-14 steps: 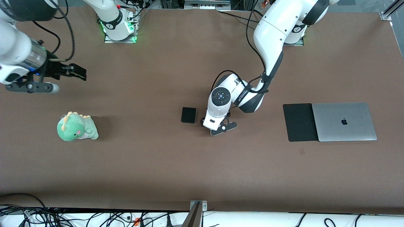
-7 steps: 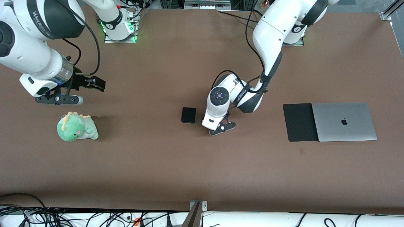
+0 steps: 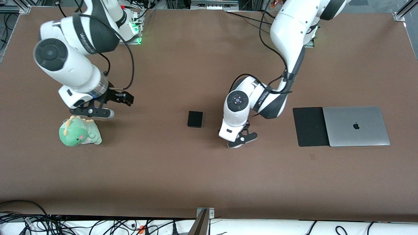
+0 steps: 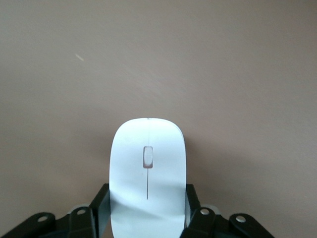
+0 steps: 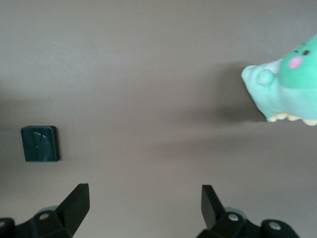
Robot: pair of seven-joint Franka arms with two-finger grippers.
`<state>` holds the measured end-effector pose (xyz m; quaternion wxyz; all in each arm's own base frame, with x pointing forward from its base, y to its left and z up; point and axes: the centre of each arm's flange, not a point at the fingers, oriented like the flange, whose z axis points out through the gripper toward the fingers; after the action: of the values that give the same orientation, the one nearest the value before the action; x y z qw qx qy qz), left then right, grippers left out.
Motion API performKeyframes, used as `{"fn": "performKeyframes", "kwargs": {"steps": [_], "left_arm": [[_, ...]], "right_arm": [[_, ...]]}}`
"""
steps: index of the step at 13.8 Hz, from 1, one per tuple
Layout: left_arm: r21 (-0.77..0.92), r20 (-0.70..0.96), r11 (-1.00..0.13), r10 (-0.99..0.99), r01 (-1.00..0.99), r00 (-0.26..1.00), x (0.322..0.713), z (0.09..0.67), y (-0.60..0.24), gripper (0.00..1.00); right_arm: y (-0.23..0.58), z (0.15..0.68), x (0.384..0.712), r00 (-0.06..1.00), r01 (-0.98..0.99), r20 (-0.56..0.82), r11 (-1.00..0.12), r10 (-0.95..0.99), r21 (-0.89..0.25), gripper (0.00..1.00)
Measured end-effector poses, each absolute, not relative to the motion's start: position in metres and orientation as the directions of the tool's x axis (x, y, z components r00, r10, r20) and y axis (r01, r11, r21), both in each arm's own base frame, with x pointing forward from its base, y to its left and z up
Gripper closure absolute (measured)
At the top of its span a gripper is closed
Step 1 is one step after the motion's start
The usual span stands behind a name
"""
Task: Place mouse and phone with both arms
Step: 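Carry the mouse to the mouse pad while the right gripper reaches the phone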
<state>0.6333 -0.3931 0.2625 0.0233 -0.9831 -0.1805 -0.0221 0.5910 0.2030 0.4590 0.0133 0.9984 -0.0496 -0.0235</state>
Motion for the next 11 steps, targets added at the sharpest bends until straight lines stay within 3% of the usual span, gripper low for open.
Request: {"fn": "performKeyframes", "kwargs": {"steps": [7, 11], "left_arm": [[-0.076, 0.016, -0.953, 0.293, 0.294, 0.956, 0.683, 0.350, -0.246, 0.38], [-0.077, -0.014, -0.976, 0.204, 0.203, 0.979, 0.677, 0.377, -0.148, 0.38]], "right_arm": [[0.260, 0.388, 0.604, 0.985, -0.172, 0.001, -0.985, -0.172, -0.026, 0.00], [0.300, 0.354, 0.600, 0.978, -0.205, 0.012, -0.976, -0.206, -0.073, 0.00]]}}
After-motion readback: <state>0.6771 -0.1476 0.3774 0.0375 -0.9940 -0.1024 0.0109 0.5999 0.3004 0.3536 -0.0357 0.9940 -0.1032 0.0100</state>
